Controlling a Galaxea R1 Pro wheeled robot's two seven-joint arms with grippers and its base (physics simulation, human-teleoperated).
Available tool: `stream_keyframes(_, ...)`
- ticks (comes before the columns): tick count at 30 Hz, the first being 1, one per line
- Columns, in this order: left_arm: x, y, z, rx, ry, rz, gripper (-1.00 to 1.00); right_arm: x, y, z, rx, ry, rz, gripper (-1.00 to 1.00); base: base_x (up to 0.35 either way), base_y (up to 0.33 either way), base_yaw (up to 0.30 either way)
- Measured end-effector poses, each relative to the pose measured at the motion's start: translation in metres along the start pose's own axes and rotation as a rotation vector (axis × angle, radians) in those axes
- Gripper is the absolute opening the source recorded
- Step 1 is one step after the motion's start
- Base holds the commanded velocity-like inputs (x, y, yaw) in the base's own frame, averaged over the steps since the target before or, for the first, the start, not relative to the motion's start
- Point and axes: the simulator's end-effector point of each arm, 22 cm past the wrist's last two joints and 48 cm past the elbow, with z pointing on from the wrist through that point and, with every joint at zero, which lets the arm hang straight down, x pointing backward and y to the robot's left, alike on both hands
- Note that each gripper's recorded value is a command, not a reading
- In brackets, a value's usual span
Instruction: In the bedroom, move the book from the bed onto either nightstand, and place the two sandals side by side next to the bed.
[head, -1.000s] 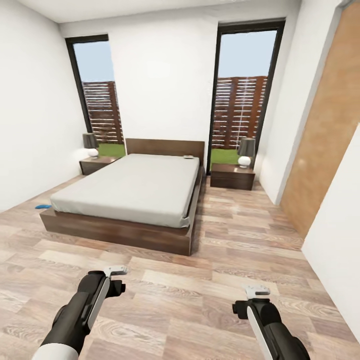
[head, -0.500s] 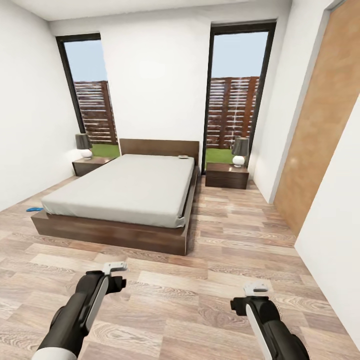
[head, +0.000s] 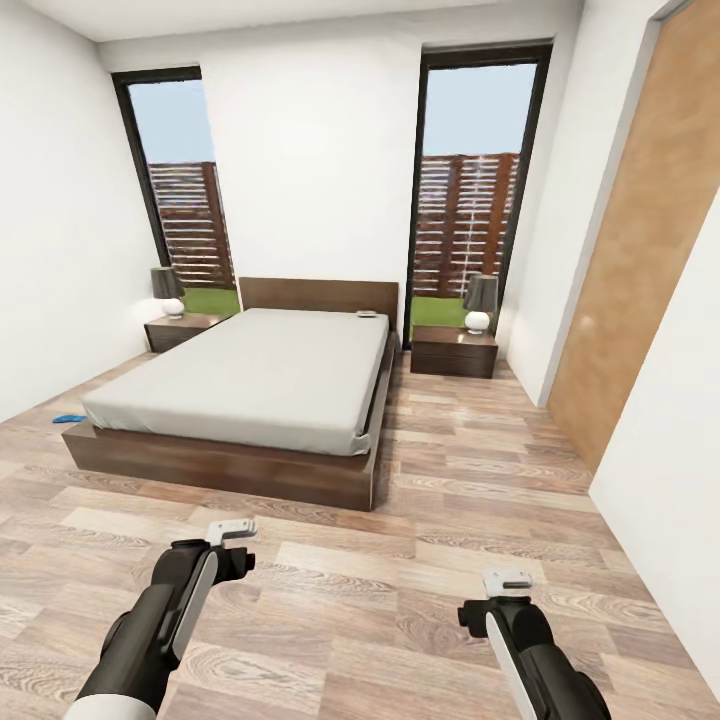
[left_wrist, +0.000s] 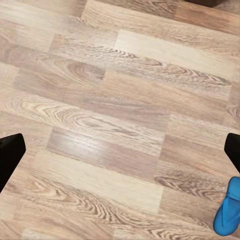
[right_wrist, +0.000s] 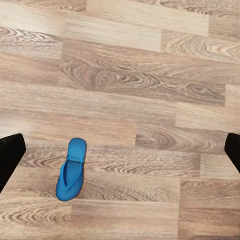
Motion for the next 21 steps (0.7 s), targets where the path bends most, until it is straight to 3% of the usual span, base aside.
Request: stream_keyframes(21,0.0084,-0.0001,0.0087,-0.002,0.023,0.002,1.00,0.0006,0.0001,0.0037,0.001,0.004,0.000,1.00,0.000,0.000,0.000)
